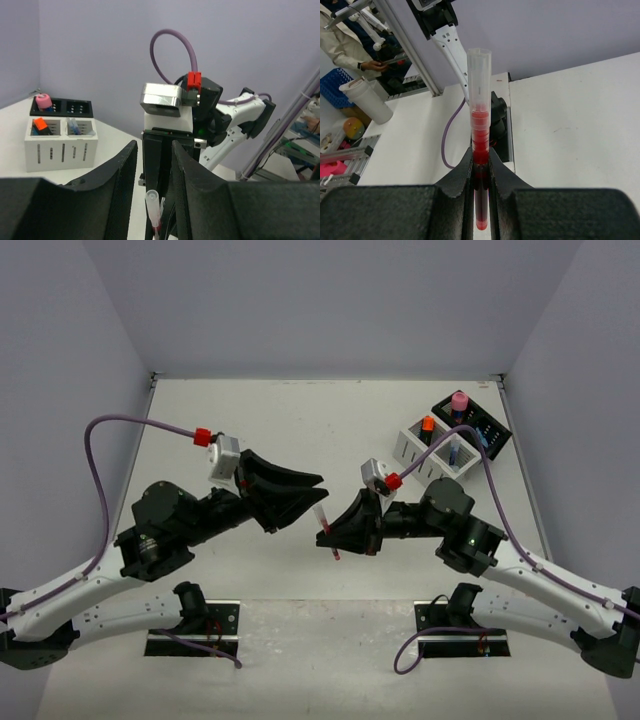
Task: Sort the stationery into containers
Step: Close the pen cap on the pen, then place the pen in the storage box, then reset both arms
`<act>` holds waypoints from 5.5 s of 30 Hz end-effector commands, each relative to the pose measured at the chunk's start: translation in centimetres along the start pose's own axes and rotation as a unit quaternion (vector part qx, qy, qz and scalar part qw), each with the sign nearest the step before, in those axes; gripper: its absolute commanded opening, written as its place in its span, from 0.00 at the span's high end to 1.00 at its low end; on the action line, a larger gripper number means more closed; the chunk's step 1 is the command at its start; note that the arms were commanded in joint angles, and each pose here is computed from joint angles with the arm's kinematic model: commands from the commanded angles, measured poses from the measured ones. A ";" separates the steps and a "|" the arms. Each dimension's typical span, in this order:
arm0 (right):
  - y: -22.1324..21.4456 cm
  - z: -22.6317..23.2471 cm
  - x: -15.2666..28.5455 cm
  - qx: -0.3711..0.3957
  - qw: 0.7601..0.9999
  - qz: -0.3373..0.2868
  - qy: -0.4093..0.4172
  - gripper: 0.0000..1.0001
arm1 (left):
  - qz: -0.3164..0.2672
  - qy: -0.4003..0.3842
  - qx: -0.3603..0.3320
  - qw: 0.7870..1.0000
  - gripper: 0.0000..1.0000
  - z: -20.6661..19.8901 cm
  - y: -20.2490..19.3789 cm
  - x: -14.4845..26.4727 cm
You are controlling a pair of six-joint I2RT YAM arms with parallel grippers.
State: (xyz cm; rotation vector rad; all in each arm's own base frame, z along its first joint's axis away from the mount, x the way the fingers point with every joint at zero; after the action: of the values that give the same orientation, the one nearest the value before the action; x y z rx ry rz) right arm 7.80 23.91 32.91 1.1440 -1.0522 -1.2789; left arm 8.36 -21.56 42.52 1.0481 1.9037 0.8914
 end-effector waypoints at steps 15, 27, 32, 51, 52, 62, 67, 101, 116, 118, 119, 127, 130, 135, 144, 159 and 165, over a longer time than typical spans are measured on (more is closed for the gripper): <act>4.5 0.5 0.9 0.044 0.994 -0.083 -0.046 1.00 | 0.043 -0.060 -0.008 0.997 1.00 -0.3 -2.0 -0.7; 9.7 -0.3 0.4 0.048 0.982 -0.151 -0.106 1.00 | 0.084 -0.072 0.036 0.993 1.00 1.3 -6.5 -1.3; 11.5 -0.3 0.9 0.064 0.972 -0.186 -0.129 1.00 | 0.099 -0.063 0.048 0.992 1.00 2.0 -7.9 -1.1; 1.9 -5.2 -2.1 0.003 0.980 -0.066 -0.189 1.00 | -0.010 0.037 0.010 0.999 0.30 1.0 -0.3 -0.9; 1.4 -5.7 -1.7 -0.001 0.974 -0.060 -0.218 1.00 | -0.032 0.078 0.012 0.996 0.03 1.4 0.6 -0.4; -0.8 -12.3 5.9 0.002 0.847 -0.007 -0.531 1.00 | -0.088 0.447 0.006 0.890 0.00 7.0 2.0 7.3; -0.2 -17.0 15.0 -0.007 0.690 -0.006 -0.723 1.00 | 0.050 0.565 -0.047 0.822 0.00 9.1 -1.7 11.6; -0.8 -20.7 20.4 -0.083 0.594 0.014 -0.800 0.38 | 0.152 0.608 -0.051 0.777 0.00 18.2 -8.8 12.0; 0.8 -6.5 19.7 -0.054 0.686 -0.010 -0.725 0.01 | -0.030 0.716 -0.051 0.695 0.00 19.4 -1.5 18.6; -0.4 -5.3 20.6 -0.063 0.674 0.009 -0.736 0.01 | -0.051 0.719 -0.047 0.692 0.00 18.8 -1.8 19.3; -0.6 -4.9 20.8 -0.063 0.670 0.007 -0.740 0.01 | -0.059 0.715 -0.047 0.695 0.00 18.8 -2.2 19.5; -1.5 -3.2 21.5 -0.030 0.696 -0.036 -0.716 0.01 | -0.109 0.673 -0.061 0.729 0.00 17.5 -2.9 20.4; -2.1 -2.9 21.3 -0.018 0.714 -0.057 -0.698 0.01 | -0.108 0.665 -0.063 0.737 0.00 17.5 -3.0 20.3; -2.3 -3.0 21.3 -0.015 0.712 -0.067 -0.699 0.01 | -0.096 0.668 -0.057 0.736 0.00 17.7 -3.1 20.1; -2.4 -3.8 21.0 -0.026 0.707 -0.057 -0.705 0.01 | -0.101 0.641 -0.062 0.759 0.00 17.1 -3.1 19.9; -3.1 -4.5 20.2 -0.024 0.728 -0.035 -0.684 0.01 | -0.100 0.614 -0.065 0.780 0.00 16.8 -3.2 19.4; -3.0 -4.6 20.1 -0.028 0.728 -0.037 -0.684 0.01 | -0.104 0.609 -0.066 0.783 0.00 16.7 -3.2 19.4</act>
State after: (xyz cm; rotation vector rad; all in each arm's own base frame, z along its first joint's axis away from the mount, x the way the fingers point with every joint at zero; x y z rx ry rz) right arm 12.11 3.74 28.19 -0.0782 -1.9633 -2.2475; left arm 14.35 -2.18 26.06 0.0327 2.8569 1.7843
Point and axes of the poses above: each gripper's point midway between its finger pads, its own x axis back along the fingers, its own z axis along the line the jaws close on, y = z × x, the point moved 8 cm from there along x, back along the fingers, and after that the axes turned 9 degrees about x, right-handed, at the moved point
